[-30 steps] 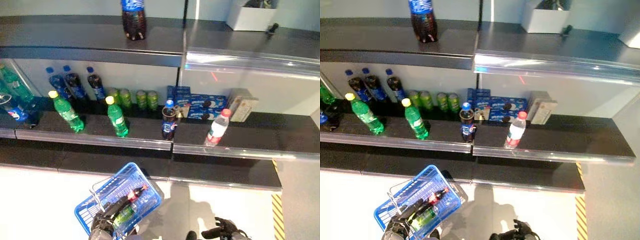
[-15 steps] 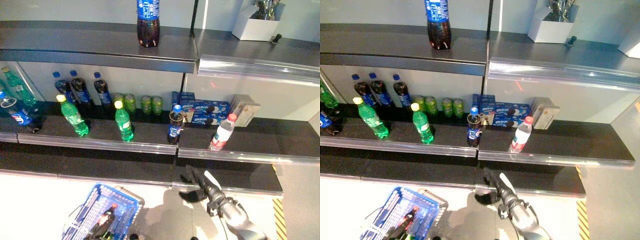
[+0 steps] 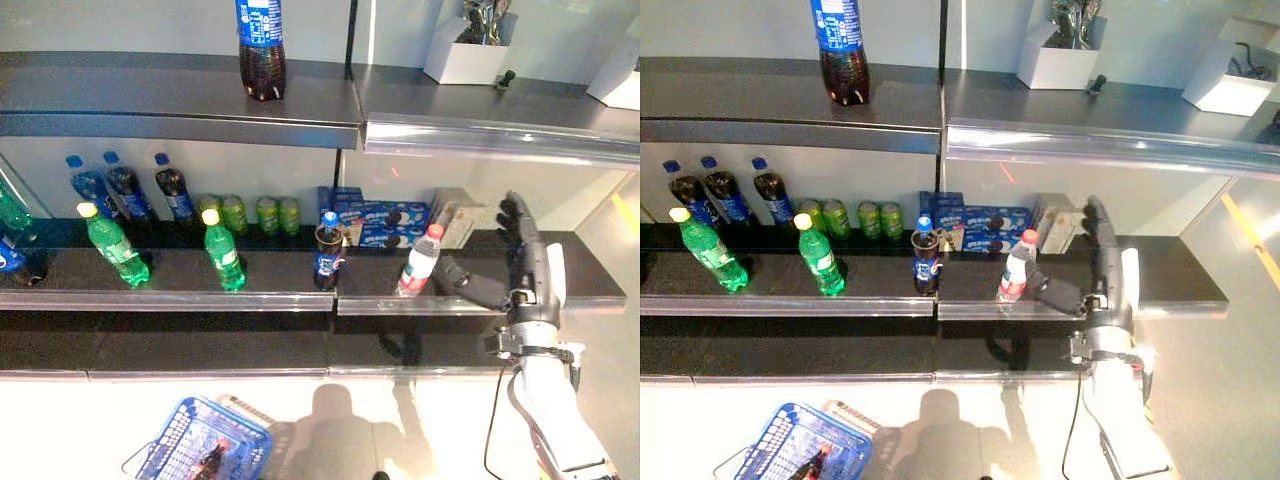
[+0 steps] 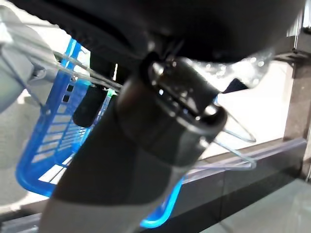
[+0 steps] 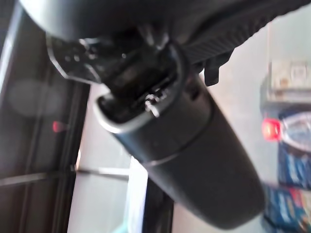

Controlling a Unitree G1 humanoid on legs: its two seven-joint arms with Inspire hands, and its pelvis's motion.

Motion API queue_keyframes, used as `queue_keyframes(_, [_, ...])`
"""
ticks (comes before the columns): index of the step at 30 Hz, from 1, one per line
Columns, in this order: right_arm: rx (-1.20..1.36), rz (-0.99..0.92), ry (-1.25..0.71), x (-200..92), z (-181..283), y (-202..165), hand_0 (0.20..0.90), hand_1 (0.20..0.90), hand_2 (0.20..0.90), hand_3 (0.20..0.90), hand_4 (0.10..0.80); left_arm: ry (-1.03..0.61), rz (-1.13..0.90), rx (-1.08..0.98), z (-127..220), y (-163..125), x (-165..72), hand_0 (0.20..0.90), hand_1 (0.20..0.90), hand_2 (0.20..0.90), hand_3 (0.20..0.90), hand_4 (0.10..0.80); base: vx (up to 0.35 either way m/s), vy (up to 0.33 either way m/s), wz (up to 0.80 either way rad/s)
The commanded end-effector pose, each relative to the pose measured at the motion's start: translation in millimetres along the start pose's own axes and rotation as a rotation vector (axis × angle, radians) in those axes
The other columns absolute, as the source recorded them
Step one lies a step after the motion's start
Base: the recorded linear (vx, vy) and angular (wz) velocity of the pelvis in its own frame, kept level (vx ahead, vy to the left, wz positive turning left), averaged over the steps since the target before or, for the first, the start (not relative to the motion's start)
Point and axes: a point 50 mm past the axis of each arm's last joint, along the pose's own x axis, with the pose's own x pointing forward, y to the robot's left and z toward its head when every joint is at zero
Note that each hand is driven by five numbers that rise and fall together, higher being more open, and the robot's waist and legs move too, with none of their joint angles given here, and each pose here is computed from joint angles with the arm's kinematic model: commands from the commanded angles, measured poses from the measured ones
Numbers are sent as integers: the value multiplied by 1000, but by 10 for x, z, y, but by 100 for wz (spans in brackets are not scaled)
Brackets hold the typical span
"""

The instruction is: Pick up the drink and place into the basket.

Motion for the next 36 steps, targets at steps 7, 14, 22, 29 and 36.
queue_keyframes(7, [143,-275,-192,328,380,-94,900,900,900,900,800,-158,-263,51,236,-592,-6,300,300,300,200,100,88,16,2])
queue_keyframes(14, [178,-288,-144,433,276,16,900,900,900,900,800,-173,-335,59,280,-831,-41,300,300,300,200,100,-41,30,12])
queue_keyframes(22, [248,-358,-299,851,676,166,900,900,900,900,800,-246,-523,27,508,-1328,-147,300,300,300,200,100,-170,6,-3])
queue_keyframes(29, [258,-379,-331,970,800,145,900,900,900,900,800,-264,-574,-4,571,-1438,-190,300,300,300,200,100,-26,20,-1])
queue_keyframes(36, [286,-423,-388,1187,1045,78,900,900,900,900,800,-275,-652,-4,632,-1609,-259,300,300,300,200,100,-20,-4,0])
